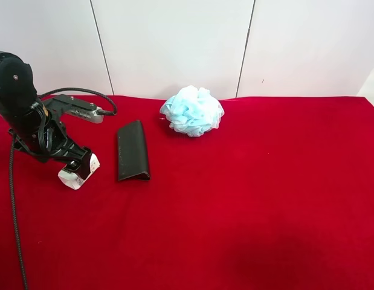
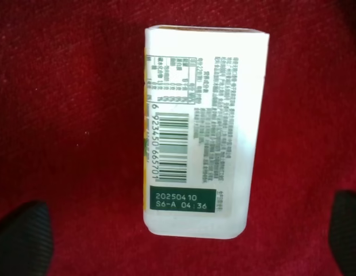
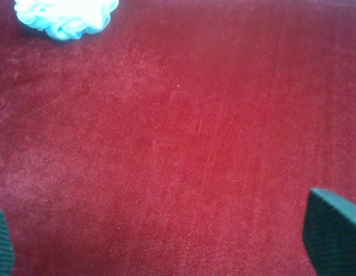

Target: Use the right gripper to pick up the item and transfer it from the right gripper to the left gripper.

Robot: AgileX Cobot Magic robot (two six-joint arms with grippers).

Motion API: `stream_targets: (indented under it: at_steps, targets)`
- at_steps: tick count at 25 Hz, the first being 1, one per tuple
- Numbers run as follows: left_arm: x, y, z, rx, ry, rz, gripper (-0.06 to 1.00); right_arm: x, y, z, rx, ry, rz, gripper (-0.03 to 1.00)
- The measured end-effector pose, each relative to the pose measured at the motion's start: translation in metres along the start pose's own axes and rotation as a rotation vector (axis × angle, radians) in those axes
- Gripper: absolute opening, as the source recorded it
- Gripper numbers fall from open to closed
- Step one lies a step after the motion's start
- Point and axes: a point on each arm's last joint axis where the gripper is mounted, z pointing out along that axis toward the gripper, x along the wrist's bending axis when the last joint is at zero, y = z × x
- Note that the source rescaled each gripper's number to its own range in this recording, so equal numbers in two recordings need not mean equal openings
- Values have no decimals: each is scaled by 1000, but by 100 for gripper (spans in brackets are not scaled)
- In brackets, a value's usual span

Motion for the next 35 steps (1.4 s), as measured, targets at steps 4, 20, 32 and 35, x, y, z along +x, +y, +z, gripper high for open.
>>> stream_targets:
  at_steps: [4, 20, 32, 35]
  targets:
    - [0, 0, -5, -6, 0, -1, 99, 0, 0, 0, 0, 0, 0, 100]
    - [-6, -89, -197, -263, 39, -47, 100, 0, 0, 0, 0, 0, 0, 100]
    - [-19, -221, -232, -540, 100, -56, 100, 0, 0, 0, 0, 0, 0, 100]
    - [-23, -244, -220, -593, 92, -59, 100, 0, 0, 0, 0, 0, 0, 100]
